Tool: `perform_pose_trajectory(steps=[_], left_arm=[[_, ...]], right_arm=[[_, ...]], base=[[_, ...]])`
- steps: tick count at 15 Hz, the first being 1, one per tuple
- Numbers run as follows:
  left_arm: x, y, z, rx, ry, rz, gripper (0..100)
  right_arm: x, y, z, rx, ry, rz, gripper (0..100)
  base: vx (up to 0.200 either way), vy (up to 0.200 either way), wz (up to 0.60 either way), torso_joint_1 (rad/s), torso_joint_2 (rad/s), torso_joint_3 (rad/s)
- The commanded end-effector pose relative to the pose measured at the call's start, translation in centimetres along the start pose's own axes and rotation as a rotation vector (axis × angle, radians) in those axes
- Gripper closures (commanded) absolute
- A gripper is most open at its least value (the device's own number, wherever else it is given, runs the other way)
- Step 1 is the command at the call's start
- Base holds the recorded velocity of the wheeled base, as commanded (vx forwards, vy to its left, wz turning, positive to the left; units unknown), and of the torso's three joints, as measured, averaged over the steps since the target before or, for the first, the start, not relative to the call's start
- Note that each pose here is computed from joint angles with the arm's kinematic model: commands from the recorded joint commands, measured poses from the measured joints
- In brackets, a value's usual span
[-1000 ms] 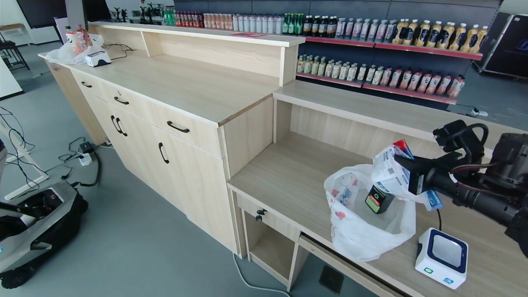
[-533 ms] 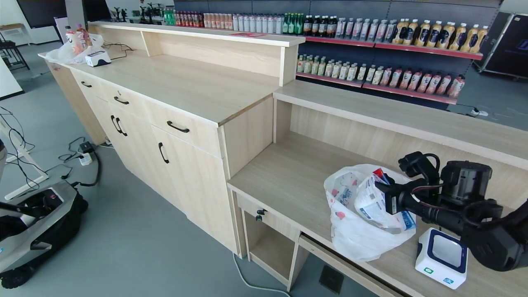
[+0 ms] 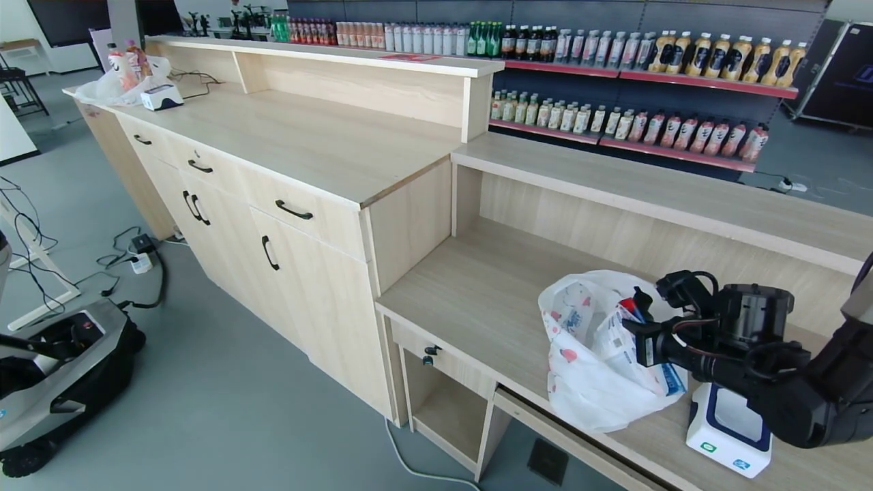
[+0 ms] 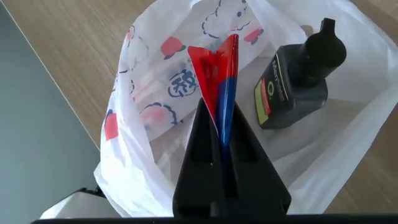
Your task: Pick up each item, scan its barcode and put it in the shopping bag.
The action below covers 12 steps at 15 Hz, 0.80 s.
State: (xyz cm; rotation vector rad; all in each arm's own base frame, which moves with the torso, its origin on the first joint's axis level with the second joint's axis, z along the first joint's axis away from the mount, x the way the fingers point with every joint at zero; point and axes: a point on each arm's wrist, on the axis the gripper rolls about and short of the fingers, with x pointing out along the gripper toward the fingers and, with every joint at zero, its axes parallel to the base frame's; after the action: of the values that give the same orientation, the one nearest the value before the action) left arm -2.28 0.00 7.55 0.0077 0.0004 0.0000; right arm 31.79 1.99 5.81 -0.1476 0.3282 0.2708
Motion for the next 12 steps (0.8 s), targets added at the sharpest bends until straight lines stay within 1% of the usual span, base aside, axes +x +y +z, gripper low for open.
perform_pose_trajectory(steps=[1,6,12], left_arm=[[0.00,0.00,0.00,0.000,0.000,0.000,0],[0.00,0.00,0.00,0.000,0.000,0.000,0],[0.00,0.00,0.00,0.000,0.000,0.000,0]], right_arm=[[0.34,-0.37,-0.82,0.010,0.024,-0.008,100],[0.62,-0.81,-1.27,0.030,0.022,-0.022,100],[1.01,-0.81,-1.75,0.049,0.025,-0.021,100]], base=[[0.000,0.000,0.00,0.000,0.00,0.000],[0.000,0.000,0.00,0.000,0.00,0.000],[0.000,0.000,0.00,0.000,0.00,0.000]])
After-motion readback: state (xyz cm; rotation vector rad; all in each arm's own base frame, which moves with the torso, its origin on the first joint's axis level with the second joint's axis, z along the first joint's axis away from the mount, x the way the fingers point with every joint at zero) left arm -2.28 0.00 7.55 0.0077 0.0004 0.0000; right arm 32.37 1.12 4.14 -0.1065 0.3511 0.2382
